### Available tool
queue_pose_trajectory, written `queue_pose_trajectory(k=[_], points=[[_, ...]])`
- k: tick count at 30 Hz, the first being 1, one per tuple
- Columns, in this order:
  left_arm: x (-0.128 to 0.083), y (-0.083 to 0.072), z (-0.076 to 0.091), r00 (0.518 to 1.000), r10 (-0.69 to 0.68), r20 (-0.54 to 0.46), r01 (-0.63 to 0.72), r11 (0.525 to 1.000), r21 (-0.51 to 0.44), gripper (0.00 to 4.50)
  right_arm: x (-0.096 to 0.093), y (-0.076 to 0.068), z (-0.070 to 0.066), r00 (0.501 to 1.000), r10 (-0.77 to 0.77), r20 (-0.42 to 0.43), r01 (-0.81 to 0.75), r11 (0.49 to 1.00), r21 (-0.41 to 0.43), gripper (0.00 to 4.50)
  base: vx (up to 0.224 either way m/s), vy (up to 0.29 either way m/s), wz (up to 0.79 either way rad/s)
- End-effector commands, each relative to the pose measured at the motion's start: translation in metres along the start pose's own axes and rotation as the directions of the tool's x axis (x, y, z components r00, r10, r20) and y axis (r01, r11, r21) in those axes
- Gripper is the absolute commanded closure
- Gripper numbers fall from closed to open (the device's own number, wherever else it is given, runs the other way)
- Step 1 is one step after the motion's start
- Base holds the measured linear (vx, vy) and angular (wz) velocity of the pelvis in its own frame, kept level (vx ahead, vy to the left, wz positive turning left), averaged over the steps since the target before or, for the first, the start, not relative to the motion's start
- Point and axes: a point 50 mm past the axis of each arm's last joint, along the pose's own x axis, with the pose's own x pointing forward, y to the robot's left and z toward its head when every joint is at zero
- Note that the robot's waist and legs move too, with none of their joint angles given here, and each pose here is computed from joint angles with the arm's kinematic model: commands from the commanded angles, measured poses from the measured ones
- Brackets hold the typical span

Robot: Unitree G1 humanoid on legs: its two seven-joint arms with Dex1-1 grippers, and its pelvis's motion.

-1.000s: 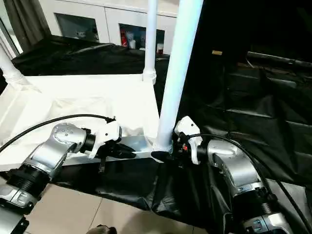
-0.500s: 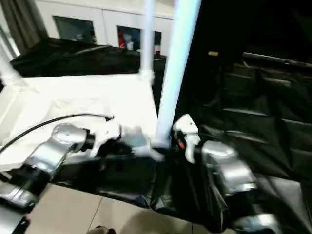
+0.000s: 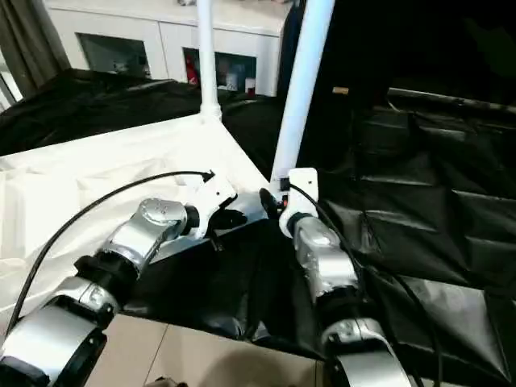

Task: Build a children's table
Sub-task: Rotate leg to tighten

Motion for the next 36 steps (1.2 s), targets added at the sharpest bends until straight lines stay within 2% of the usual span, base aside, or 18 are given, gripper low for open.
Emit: queue_pose_trajectory(k=[1,2,7,10,11,12,15,19,26,36], points=[[-0.001,0.005,0.009,0.999,0.035,0.031,-0.036,0.999,0.024,4.50,0.002,0.013,-0.007,0.997,0.075,-0.023,-0.074,0.997,0.021,1.35,0.000,0.000,0.00],[-0.003,0.006,0.007,0.999,0.025,0.033,-0.026,0.999,0.030,4.50,0.001,0.009,-0.003,0.994,0.105,-0.002,-0.105,0.994,0.014,1.00,0.000,0.000,0.00],[-0.009,0.008,0.004,0.999,-0.006,0.037,0.004,0.999,0.049,4.50,-0.006,-0.001,0.006,0.983,0.181,0.014,-0.180,0.983,-0.031,0.87,0.000,0.000,0.00],[-0.018,0.010,-0.001,0.996,-0.073,0.047,0.069,0.995,0.078,4.50,-0.022,-0.016,0.016,0.949,0.314,-0.008,-0.312,0.940,-0.137,0.50,0.000,0.000,0.00],[-0.019,0.010,-0.001,0.996,-0.078,0.048,0.074,0.994,0.081,4.50,-0.023,-0.016,0.016,0.947,0.322,-0.010,-0.320,0.937,-0.142,0.50,0.000,0.000,0.00],[-0.025,0.008,-0.004,0.987,-0.149,0.057,0.142,0.983,0.116,4.50,-0.036,-0.021,0.019,0.904,0.425,-0.046,-0.425,0.884,-0.192,0.50,0.000,0.000,0.00],[-0.034,0.003,-0.006,0.964,-0.259,0.059,0.248,0.957,0.148,4.50,-0.051,-0.025,0.019,0.848,0.520,-0.105,-0.529,0.813,-0.243,0.50,0.000,0.000,0.00],[-0.047,0.000,-0.010,0.928,-0.370,0.036,0.359,0.917,0.176,4.50,-0.063,-0.029,0.019,0.794,0.586,-0.165,-0.608,0.751,-0.257,0.50,0.000,0.000,0.00],[-0.056,-0.006,-0.009,0.892,-0.451,0.039,0.436,0.879,0.196,4.50,-0.067,-0.024,0.016,0.747,0.623,-0.232,-0.665,0.698,-0.265,0.50,0.000,0.000,0.00],[-0.057,-0.008,-0.009,0.889,-0.456,0.044,0.440,0.877,0.194,4.50,-0.068,-0.023,0.009,0.720,0.633,-0.283,-0.693,0.669,-0.267,1.31,0.000,0.000,0.00]])
